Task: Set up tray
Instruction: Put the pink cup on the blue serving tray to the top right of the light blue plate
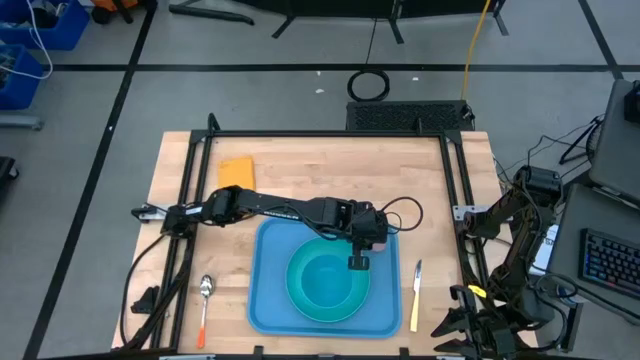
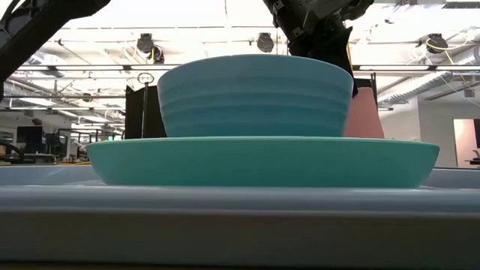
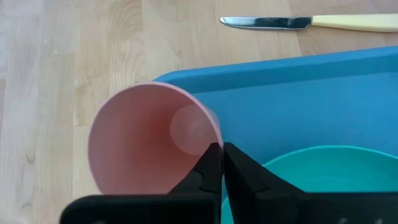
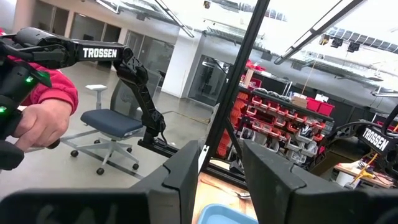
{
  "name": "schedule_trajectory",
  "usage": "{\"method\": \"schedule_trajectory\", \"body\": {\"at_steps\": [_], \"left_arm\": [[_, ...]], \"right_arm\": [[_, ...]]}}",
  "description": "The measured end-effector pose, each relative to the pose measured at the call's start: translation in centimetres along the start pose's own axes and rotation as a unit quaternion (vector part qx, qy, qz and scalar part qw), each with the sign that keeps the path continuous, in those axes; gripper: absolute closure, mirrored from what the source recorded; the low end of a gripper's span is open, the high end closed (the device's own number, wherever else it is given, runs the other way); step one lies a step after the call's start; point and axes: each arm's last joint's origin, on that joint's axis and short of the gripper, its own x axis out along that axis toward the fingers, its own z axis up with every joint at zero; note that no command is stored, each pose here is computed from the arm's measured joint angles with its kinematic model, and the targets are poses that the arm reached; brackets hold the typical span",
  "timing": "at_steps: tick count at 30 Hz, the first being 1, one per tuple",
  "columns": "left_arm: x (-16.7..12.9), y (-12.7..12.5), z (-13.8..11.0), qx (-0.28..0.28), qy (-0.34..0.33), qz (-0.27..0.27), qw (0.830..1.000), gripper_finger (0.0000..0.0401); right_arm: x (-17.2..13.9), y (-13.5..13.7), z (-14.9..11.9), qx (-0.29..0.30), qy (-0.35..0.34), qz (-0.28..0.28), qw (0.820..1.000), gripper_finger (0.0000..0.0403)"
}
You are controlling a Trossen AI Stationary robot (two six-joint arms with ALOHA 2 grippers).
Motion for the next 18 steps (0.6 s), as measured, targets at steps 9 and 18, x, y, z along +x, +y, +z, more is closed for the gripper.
{"method": "schedule_trajectory", "body": {"at_steps": [9,18], "left_arm": [[0.0,-0.06,0.01,-0.001,-0.001,0.0,1.0,0.0337],[-0.02,-0.46,0.03,0.002,-0.001,-0.003,1.0,0.0334]], "right_arm": [[0.0,0.0,-0.01,0.0,0.0,0.0,1.0,0.0289],[-0.01,0.0,-0.01,0.0,0.0,0.0,1.0,0.0289]]}}
